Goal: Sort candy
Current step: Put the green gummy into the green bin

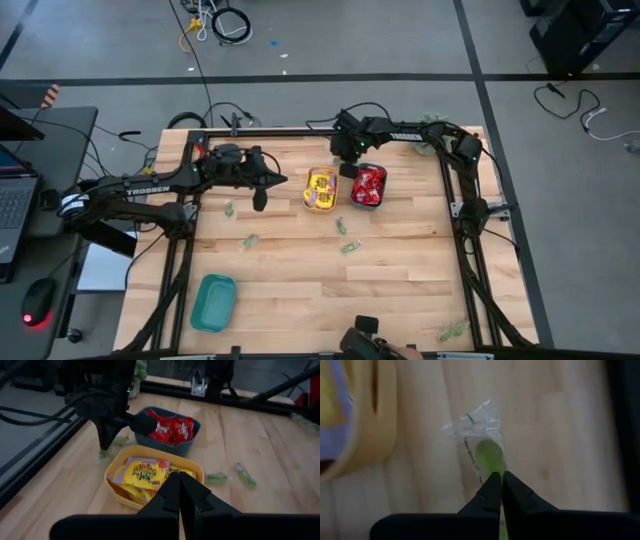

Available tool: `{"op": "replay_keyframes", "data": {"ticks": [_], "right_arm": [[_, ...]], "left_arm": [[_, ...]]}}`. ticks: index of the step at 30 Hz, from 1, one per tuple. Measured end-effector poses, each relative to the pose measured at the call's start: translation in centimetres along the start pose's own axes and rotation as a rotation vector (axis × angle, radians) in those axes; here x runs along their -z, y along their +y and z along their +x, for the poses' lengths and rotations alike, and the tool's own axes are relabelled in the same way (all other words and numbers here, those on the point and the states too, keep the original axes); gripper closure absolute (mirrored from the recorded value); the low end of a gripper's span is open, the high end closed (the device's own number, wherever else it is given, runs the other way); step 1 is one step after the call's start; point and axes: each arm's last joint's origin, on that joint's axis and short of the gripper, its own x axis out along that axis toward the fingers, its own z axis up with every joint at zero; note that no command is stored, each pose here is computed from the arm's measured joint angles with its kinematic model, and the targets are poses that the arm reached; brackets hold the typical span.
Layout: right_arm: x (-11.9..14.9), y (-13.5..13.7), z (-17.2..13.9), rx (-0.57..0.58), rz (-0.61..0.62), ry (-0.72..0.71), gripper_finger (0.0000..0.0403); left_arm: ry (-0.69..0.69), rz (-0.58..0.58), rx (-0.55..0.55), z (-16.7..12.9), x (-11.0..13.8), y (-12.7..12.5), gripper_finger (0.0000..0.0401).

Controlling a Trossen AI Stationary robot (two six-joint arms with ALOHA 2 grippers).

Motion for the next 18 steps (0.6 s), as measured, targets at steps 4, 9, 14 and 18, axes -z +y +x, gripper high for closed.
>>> {"op": "replay_keyframes", "data": {"ticks": [4, 9, 14, 18], "right_arm": [[-0.8, -0.1, -3.2, 0.07, 0.0, -0.057, 0.0401], [-2.4, 1.8, -8.3, 0.148, -0.003, -0.165, 0.0402], [-4.2, 6.1, -12.7, 0.261, -0.094, -0.27, 0.0403], [-5.4, 9.9, -15.0, 0.353, -0.184, -0.356, 0.0403]], "left_arm": [[-0.05, -0.064, -0.014, 0.0, -0.5, 0.0, 0.04], [-0.139, -0.155, -0.075, -0.1, -1.3, 0.3, 0.04], [-0.23, -0.131, -0.027, -0.3, -2.2, 0.1, 0.0384], [-0.269, -0.197, 0.061, -0.2, -2.7, -0.2, 0.0337]]}}
